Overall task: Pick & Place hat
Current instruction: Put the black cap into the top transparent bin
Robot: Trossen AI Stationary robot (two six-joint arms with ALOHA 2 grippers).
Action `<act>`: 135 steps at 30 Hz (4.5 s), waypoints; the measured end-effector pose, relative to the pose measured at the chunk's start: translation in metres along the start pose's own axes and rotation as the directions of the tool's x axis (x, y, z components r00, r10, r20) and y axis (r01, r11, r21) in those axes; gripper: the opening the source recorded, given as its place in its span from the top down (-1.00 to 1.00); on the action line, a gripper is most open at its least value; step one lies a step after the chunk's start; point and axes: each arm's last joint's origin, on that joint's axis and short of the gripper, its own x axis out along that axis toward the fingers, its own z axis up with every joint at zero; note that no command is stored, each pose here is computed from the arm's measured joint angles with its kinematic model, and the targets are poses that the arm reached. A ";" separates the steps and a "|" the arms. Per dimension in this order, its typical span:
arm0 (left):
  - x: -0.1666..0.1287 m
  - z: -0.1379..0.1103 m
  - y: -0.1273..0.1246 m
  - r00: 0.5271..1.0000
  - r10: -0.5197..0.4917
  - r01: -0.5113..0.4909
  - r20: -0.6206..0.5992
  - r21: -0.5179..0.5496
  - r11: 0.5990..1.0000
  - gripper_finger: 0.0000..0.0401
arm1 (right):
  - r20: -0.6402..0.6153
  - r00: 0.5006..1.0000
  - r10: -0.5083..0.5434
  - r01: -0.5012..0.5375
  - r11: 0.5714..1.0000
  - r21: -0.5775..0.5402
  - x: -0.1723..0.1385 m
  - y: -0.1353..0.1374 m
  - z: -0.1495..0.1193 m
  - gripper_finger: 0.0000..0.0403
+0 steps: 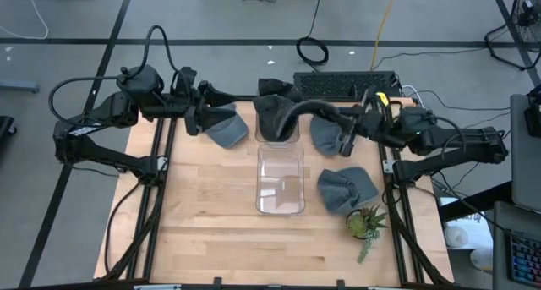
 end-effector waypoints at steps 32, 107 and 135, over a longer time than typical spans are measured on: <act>0.005 -0.001 0.010 0.999 0.014 -0.033 -0.036 -0.613 0.789 -0.81 | 0.273 0.959 -0.079 0.283 0.327 -0.901 0.040 0.017 0.007 1.00; 0.078 0.005 0.025 0.899 -0.437 0.418 0.037 -0.374 0.828 0.96 | 0.214 0.974 -0.071 0.191 0.765 -0.615 0.035 0.031 0.008 0.42; 0.056 0.000 0.027 0.835 -0.511 0.549 -0.204 0.364 0.752 0.96 | 0.045 0.999 0.006 -0.023 0.917 0.398 0.005 0.052 0.012 0.13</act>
